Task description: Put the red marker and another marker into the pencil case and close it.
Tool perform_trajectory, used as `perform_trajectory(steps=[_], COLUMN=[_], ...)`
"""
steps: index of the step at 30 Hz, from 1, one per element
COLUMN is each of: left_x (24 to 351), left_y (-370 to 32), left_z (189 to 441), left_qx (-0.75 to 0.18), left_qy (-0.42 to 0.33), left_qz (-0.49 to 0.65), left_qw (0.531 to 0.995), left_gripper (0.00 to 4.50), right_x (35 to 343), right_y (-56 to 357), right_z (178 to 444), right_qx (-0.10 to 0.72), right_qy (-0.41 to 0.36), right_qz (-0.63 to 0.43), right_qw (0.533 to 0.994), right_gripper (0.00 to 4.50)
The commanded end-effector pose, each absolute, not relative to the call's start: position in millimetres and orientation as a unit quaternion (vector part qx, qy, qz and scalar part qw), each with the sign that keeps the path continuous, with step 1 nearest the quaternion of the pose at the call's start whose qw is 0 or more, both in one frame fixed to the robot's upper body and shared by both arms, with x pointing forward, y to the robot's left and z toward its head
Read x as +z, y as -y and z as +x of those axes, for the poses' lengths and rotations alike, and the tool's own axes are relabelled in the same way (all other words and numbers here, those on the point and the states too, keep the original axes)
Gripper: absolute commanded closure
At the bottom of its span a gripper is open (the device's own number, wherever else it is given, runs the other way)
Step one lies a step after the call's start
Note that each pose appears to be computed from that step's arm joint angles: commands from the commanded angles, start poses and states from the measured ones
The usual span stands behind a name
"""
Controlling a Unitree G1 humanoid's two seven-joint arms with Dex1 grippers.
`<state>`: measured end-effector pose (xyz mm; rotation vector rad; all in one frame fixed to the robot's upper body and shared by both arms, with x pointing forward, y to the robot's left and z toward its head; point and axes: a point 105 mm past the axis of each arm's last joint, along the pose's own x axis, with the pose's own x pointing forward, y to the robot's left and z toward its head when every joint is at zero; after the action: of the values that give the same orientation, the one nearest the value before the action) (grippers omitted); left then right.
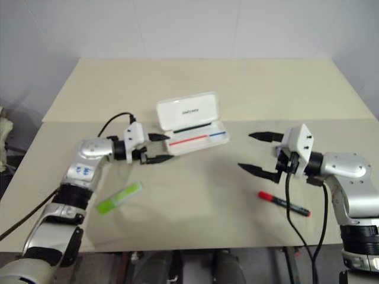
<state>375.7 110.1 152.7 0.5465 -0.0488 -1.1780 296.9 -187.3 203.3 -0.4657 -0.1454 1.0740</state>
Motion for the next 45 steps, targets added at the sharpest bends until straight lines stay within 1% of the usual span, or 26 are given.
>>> perform_trajectory(steps=[1, 5, 11, 18, 22, 24, 33, 36, 39, 41, 42, 44, 45], left_x=[158.7, 154.6, 152.7, 144.4, 141.4, 137.8, 132.7, 129.6, 126.5, 123.0, 121.1, 111.7, 108.0], left_y=[-98.4, -86.7, -83.1, -78.7, -77.0, -77.9, -68.1, -69.0, -68.8, -68.5, -68.4, -68.7, -68.8], left_z=[379.7, 384.9, 392.3, 395.8, 400.1, 403.2, 402.4, 402.6, 401.9, 400.6, 399.9, 392.3, 388.7], left_qx=[-0.562, -0.577, -0.578, -0.589, -0.588, -0.582, -0.592, -0.587, -0.586, -0.587, -0.587, -0.603, -0.610], left_qy=[0.034, 0.016, 0.001, -0.038, -0.070, -0.098, -0.161, -0.183, -0.190, -0.193, -0.194, -0.202, -0.205], left_qz=[0.265, 0.272, 0.271, 0.290, 0.300, 0.296, 0.317, 0.332, 0.344, 0.351, 0.355, 0.368, 0.372], left_qw=[0.783, 0.770, 0.770, 0.753, 0.748, 0.751, 0.723, 0.716, 0.709, 0.704, 0.701, 0.678, 0.669], left_gripper=[1.30, 1.30, 1.30, 1.30, 1.30, 1.30, 1.30, 1.82, 2.76, 3.52, 3.80, 4.44, 4.48], right_x=[217.7, 214.8, 216.1, 217.8, 219.6, 221.4, 230.0, 232.4, 234.2, 235.5, 236.1, 243.2, 247.3], right_y=[184.4, 179.8, 180.7, 185.6, 187.2, 186.1, 185.3, 185.2, 184.7, 184.2, 184.1, 184.4, 184.7], right_z=[292.8, 288.1, 281.1, 272.7, 270.8, 270.6, 270.7, 270.7, 270.3, 270.3, 270.5, 271.4, 272.1], right_qx=[0.501, 0.496, 0.481, 0.465, 0.457, 0.454, 0.438, 0.435, 0.434, 0.433, 0.432, 0.425, 0.421], right_qy=[0.103, 0.110, 0.116, 0.120, 0.124, 0.127, 0.142, 0.146, 0.149, 0.150, 0.151, 0.166, 0.174], right_qz=[-0.230, -0.223, -0.223, -0.224, -0.228, -0.230, -0.241, -0.244, -0.247, -0.248, -0.249, -0.230, -0.217], right_qw=[0.828, 0.832, 0.840, 0.848, 0.851, 0.851, 0.854, 0.854, 0.854, 0.854, 0.854, 0.860, 0.863], right_gripper=[0.00, 0.00, 0.00, 0.00, 0.00, 0.00, 0.00, 0.00, 0.00, 0.00, 0.00, 0.00, 0.00])
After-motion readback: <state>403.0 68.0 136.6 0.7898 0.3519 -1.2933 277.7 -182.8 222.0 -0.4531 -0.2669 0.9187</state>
